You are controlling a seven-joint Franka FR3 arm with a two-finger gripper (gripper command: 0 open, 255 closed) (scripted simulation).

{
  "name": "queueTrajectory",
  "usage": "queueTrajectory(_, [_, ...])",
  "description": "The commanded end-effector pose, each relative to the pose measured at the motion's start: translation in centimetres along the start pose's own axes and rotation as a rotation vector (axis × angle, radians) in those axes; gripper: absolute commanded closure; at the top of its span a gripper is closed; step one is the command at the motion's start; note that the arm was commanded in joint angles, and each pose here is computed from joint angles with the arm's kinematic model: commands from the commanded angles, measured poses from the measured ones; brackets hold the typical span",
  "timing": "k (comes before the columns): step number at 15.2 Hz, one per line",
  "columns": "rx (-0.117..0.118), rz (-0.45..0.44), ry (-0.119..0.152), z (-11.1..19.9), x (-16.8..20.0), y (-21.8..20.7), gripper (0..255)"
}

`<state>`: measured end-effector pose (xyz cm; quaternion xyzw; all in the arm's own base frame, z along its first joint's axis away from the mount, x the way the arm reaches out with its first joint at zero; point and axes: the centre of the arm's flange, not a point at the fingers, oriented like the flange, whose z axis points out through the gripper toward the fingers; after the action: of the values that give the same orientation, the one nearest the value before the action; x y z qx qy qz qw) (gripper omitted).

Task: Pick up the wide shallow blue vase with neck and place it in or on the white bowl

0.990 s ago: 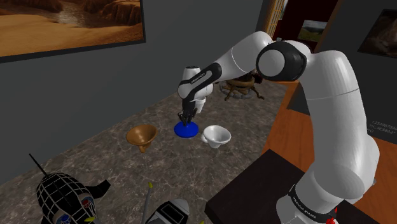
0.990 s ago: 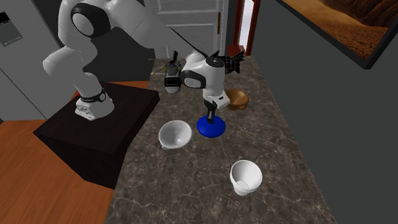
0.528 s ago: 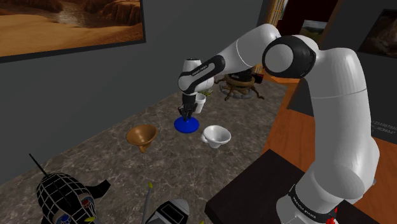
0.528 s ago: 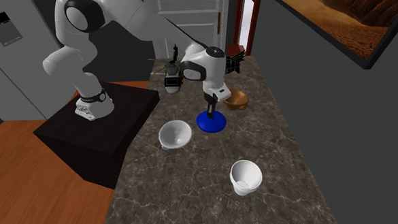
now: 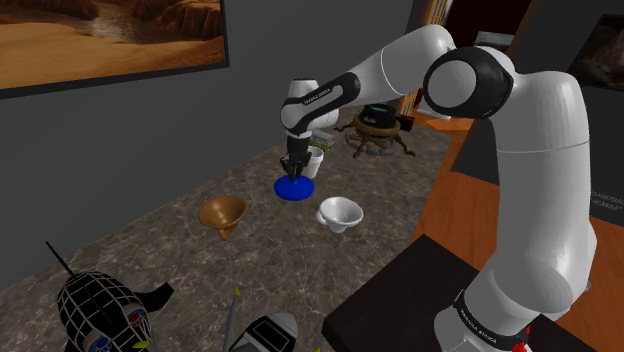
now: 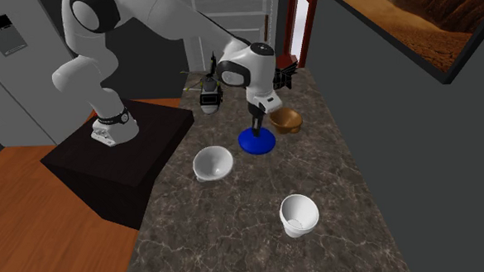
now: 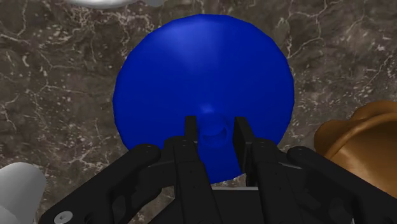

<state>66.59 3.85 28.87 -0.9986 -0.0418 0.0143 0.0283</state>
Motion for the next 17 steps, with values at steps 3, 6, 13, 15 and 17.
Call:
queueTrajectory(3, [0.0, 0.0, 0.0, -2.1, 0.0, -0.1, 255])
queueTrajectory(6, [0.0, 0.0, 0.0, -3.7, -0.1, -0.2, 255])
queueTrajectory(13, [0.0, 0.0, 0.0, -6.0, -5.8, 2.8, 255])
queueTrajectory(15, [0.0, 0.0, 0.0, -6.6, -8.0, 4.0, 255])
queueTrajectory(17, [0.0, 0.0, 0.0, -7.3, -10.3, 5.2, 255])
